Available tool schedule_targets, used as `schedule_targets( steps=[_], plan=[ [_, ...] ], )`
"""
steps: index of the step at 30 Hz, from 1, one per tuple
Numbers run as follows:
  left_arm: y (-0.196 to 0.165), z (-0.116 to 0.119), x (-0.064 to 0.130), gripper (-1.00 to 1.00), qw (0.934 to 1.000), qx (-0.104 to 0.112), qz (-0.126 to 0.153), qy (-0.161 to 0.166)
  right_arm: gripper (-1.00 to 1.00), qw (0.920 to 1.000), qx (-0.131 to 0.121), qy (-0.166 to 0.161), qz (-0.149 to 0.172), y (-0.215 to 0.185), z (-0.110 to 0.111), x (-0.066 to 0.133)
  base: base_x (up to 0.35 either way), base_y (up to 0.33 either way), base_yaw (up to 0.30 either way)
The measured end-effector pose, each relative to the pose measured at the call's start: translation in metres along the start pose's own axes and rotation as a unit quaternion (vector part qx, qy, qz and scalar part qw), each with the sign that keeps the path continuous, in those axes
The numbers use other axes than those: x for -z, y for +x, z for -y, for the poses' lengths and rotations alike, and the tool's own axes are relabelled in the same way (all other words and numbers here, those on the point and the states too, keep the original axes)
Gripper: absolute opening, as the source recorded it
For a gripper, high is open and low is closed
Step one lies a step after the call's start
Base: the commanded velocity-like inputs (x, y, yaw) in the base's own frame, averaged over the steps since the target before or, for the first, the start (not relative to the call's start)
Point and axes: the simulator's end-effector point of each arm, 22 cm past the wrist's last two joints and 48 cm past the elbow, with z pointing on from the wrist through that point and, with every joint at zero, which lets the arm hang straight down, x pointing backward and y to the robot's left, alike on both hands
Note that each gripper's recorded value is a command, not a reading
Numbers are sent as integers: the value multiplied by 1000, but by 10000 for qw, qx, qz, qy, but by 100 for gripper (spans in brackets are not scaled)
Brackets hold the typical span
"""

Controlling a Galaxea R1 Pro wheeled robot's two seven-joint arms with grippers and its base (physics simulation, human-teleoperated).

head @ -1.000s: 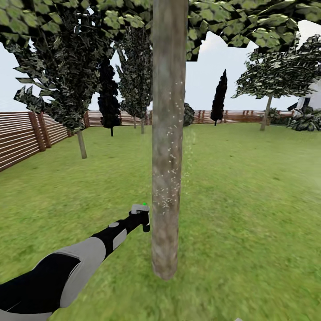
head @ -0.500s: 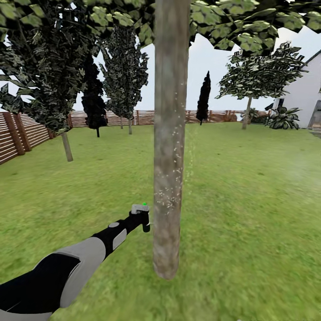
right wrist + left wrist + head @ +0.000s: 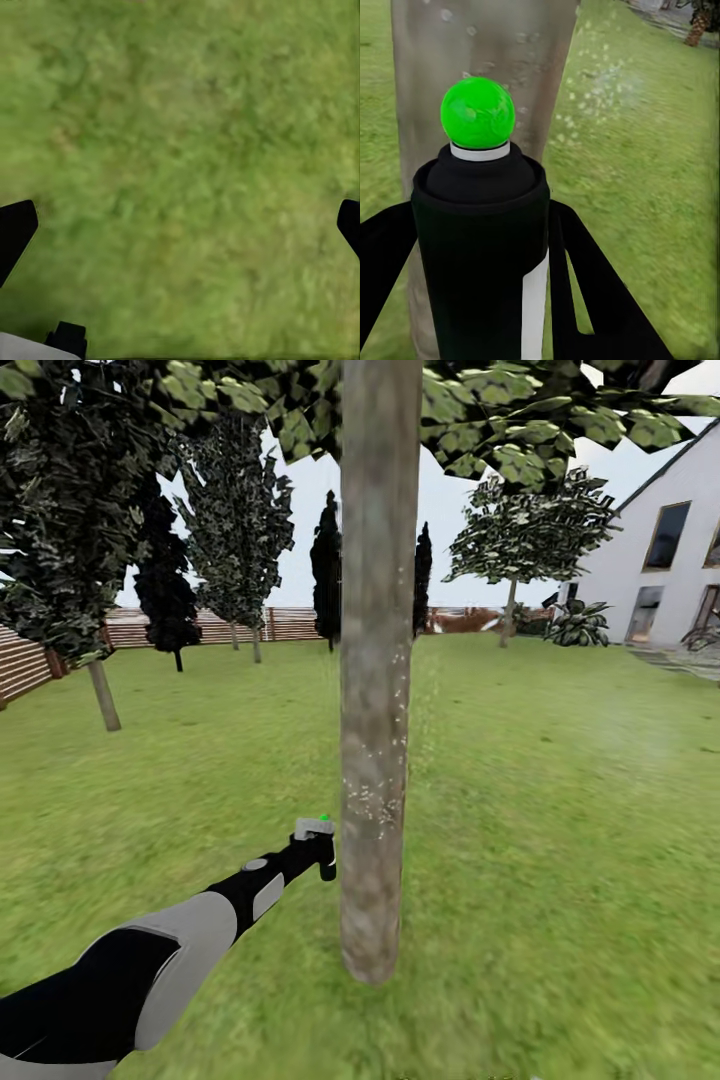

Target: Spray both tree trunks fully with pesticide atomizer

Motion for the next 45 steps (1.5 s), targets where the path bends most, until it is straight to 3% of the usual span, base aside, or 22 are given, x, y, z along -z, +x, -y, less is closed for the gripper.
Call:
schedule_targets(
  steps=[31,38,40,43,45],
  plan=[
    [0,0,0,-100,10000,1,-3,0,100,10000,-2,-13,-4,1,-2,0,0,350,-221],
    [-1,4,-2,-100,10000,1,-5,8,100,10000,-7,-13,38,-2,-2,0,0,66,-33],
    [6,5,-3,-100,9989,200,-423,27,100,10000,-27,-6,37,-2,-1,0,0,2,-1],
    [-33,19,-8,-100,9969,334,-683,210,100,10000,-35,17,17,0,2,0,0,0,0],
    [-63,33,-8,-100,9963,311,-722,353,100,10000,-39,24,13,1,3,0,0,0,0]
  ],
)
